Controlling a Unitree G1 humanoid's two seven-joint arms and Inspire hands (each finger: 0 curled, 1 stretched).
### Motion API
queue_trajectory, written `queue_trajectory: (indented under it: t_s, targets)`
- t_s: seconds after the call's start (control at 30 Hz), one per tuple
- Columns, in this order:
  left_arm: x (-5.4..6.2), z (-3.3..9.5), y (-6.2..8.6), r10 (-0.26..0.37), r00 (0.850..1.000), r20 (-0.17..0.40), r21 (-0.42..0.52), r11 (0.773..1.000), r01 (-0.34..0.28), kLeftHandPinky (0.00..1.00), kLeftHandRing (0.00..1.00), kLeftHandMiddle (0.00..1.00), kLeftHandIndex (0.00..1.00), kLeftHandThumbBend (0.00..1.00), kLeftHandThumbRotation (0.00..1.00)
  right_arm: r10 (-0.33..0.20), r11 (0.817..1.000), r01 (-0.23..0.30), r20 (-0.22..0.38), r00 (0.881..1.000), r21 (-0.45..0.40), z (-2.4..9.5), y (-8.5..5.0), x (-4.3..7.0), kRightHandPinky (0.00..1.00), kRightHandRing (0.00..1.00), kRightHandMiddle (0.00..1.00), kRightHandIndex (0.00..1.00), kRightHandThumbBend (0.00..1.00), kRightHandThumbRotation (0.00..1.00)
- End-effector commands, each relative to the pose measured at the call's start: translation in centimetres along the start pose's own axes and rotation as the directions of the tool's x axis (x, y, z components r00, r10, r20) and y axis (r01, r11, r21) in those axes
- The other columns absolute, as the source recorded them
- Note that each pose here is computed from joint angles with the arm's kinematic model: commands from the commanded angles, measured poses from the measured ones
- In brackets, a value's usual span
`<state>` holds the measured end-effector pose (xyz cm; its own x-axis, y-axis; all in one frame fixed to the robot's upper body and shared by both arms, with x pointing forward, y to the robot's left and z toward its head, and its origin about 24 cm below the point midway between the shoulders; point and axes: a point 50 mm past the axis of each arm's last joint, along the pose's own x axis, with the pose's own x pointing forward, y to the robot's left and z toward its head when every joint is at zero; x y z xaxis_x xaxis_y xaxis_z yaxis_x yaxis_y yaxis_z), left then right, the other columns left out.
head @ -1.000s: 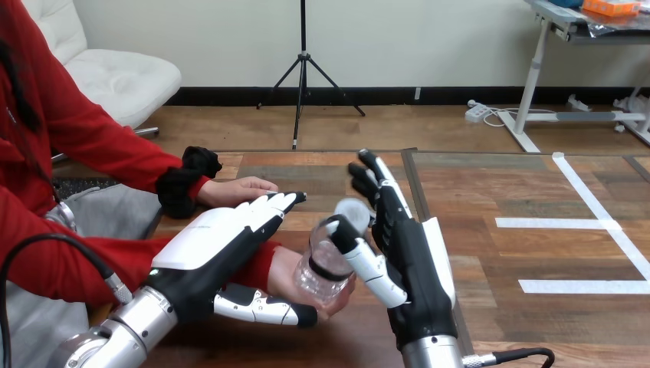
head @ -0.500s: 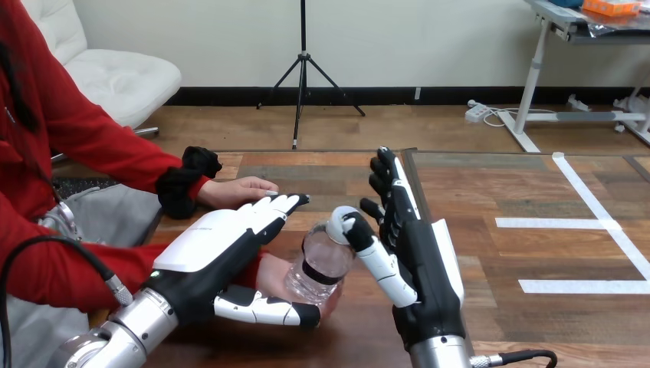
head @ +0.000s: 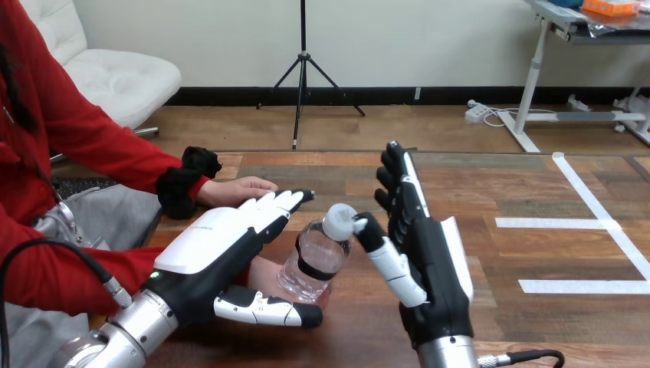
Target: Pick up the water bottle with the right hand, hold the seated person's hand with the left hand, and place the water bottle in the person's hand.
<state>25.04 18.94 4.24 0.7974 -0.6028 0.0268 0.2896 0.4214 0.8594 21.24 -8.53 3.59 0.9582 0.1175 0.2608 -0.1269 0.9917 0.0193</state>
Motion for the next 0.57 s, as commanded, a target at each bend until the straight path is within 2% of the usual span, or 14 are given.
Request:
queue_trajectory:
  t_s: [0.0,0.53]
  targets:
    - [0.34,-0.08,1.78,0.094,0.995,0.030,0.008,0.996,-0.094,1.00,1.00,1.00,1.00,1.00,0.81,-0.013,1.000,0.014,0.071,0.997,-0.016,0.81,-0.36,0.94,1.00,1.00,1.00,1.00,1.00,0.82]
    - [-0.15,0.05,1.12,0.150,0.987,0.062,-0.083,0.986,-0.145,1.00,1.00,1.00,1.00,1.00,0.82,-0.041,0.999,0.041,0.069,0.997,0.002,0.36,-1.25,0.50,1.00,1.00,1.00,1.00,1.00,0.85]
